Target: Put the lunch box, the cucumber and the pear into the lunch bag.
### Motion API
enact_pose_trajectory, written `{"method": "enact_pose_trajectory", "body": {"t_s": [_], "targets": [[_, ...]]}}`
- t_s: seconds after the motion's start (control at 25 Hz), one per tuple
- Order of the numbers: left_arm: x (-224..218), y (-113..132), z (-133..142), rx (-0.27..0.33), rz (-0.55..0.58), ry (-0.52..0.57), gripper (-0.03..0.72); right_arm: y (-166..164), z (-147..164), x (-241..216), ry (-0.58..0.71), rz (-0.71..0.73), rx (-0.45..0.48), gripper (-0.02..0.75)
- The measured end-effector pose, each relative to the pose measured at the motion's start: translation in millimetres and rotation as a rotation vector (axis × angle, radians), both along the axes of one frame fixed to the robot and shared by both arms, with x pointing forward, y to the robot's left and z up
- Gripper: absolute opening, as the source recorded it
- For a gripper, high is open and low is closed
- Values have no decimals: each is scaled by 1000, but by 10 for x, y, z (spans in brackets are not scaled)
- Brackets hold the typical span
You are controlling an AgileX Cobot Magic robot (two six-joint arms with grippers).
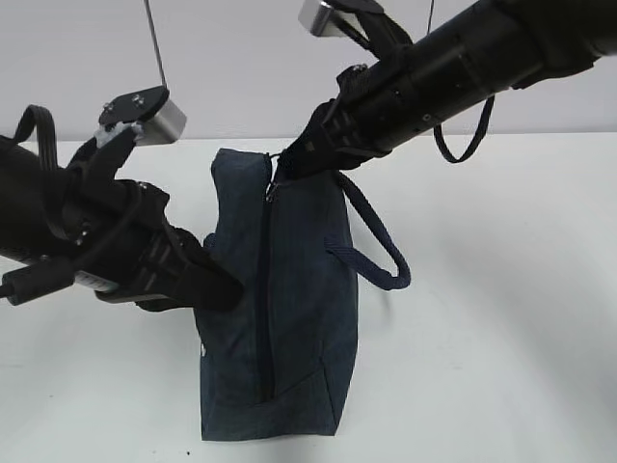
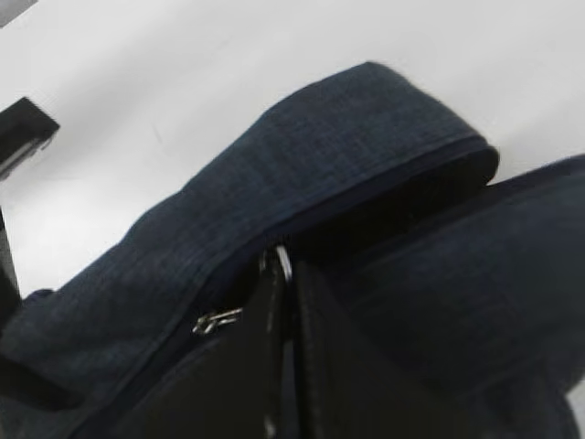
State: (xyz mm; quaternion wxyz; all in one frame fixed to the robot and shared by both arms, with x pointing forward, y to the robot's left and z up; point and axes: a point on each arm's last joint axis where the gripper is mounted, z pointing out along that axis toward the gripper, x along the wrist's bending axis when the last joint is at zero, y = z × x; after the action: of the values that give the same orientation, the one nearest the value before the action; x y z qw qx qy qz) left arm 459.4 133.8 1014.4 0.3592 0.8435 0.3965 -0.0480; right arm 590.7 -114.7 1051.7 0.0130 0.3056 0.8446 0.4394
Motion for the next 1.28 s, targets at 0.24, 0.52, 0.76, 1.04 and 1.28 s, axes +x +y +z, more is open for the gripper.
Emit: {"method": "enact_pose_trajectory", "body": {"t_s": [0.24, 0.52, 0.76, 1.04, 1.28], "targets": [[-30, 5, -12, 15, -32, 18, -16, -86, 150, 115, -54, -45, 22, 6], [-38, 6, -8, 15, -36, 20, -17, -85, 302, 191, -118, -61, 31, 6], [-41, 9, -7, 18, -40, 19, -17, -50, 140, 322, -96, -70, 18, 6], [-44, 8, -8, 21, -43, 19, -17, -22, 7, 604, -86, -82, 22, 6], [-58, 18, 27, 19, -46, 5, -17, -132, -151, 853, -25, -95, 34, 6]]}}
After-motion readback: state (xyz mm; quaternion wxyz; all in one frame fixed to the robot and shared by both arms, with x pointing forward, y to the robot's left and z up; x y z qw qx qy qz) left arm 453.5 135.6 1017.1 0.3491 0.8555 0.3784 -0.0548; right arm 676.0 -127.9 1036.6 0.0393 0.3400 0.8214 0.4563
